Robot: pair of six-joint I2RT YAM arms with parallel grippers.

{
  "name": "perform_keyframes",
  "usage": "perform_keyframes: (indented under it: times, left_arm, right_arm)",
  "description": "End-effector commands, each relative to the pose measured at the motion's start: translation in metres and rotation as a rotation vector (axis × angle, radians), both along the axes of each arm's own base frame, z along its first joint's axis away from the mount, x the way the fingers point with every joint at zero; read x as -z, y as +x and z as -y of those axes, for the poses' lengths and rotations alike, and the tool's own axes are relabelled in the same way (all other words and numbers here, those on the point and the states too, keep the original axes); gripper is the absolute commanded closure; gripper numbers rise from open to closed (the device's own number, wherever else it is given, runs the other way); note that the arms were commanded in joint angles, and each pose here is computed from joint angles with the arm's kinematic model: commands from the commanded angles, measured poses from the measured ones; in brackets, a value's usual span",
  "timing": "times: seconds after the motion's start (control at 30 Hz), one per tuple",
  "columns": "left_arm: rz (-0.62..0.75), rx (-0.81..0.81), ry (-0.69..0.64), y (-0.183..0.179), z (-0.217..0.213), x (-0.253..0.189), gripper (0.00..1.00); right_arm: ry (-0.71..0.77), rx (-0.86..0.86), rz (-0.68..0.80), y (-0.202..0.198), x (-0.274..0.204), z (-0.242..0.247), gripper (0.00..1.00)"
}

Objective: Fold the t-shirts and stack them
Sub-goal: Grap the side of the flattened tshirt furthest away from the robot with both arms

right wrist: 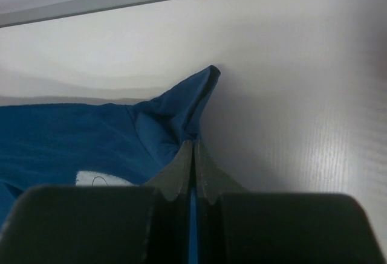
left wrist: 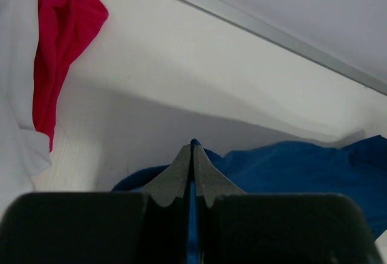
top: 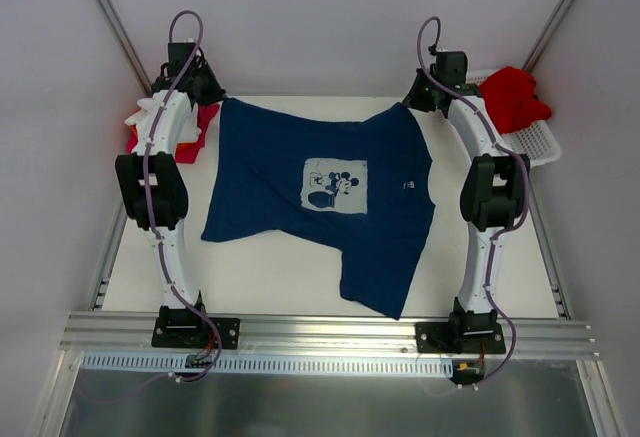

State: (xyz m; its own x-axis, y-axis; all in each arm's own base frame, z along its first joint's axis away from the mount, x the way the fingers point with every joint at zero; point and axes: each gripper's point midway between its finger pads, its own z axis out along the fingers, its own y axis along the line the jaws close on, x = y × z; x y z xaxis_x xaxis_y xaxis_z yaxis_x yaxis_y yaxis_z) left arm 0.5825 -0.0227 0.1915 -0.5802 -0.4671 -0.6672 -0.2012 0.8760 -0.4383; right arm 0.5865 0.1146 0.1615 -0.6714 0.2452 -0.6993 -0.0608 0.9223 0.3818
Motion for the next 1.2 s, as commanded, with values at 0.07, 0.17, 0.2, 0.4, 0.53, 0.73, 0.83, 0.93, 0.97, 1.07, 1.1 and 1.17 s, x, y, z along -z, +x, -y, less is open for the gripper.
perform_keyframes:
  times: [0.07, 0.17, 0.2, 0.4, 0.53, 0.73, 0.83, 0.93, 0.97, 1.07, 1.1, 1.17]
  left_arm:
    - [0.012, -0.012, 0.051, -0.022, -0.004, -0.015, 1.0]
    - [0.001, -0.023, 0.057, -0.033, -0.006, -0.011, 1.0]
    - [-0.003, -0.025, 0.059, -0.036, -0.006, -0.01, 1.0]
    - [0.01, -0.039, 0.081, -0.053, -0.01, -0.017, 1.0]
    - [0.006, -0.051, 0.096, -0.065, -0.013, -0.018, 1.0]
    - [0.001, -0.065, 0.113, -0.08, -0.017, -0.019, 1.0]
    - [-0.013, -0.068, 0.116, -0.089, -0.017, -0.015, 1.0]
    - [-0.029, -0.077, 0.112, -0.098, -0.018, -0.01, 1.0]
    - [-0.032, -0.077, 0.108, -0.1, -0.017, -0.008, 1.0]
    - [-0.057, -0.079, 0.099, -0.109, -0.016, 0.001, 1.0]
    - [-0.06, -0.079, 0.097, -0.111, -0.016, 0.002, 1.0]
    - [-0.073, -0.083, 0.093, -0.118, -0.015, 0.006, 1.0]
  right_arm:
    - [-0.046, 0.002, 0.062, -0.022, -0.039, 0.009, 1.0]
    - [-0.048, 0.003, 0.059, -0.034, -0.039, 0.01, 1.0]
    - [-0.048, 0.004, 0.058, -0.037, -0.039, 0.011, 1.0]
    - [-0.053, 0.008, 0.071, -0.06, -0.046, 0.013, 1.0]
    - [-0.06, 0.016, 0.079, -0.072, -0.051, 0.015, 1.0]
    - [-0.066, 0.017, 0.094, -0.094, -0.059, 0.015, 1.0]
    - [-0.068, 0.014, 0.094, -0.106, -0.06, 0.014, 1.0]
    - [-0.07, 0.009, 0.093, -0.119, -0.06, 0.011, 1.0]
    - [-0.072, 0.007, 0.09, -0.122, -0.059, 0.011, 1.0]
    - [-0.076, 0.007, 0.08, -0.139, -0.055, 0.012, 1.0]
    - [-0.078, 0.004, 0.079, -0.143, -0.054, 0.011, 1.0]
    - [-0.08, 0.006, 0.097, -0.151, -0.06, 0.012, 1.0]
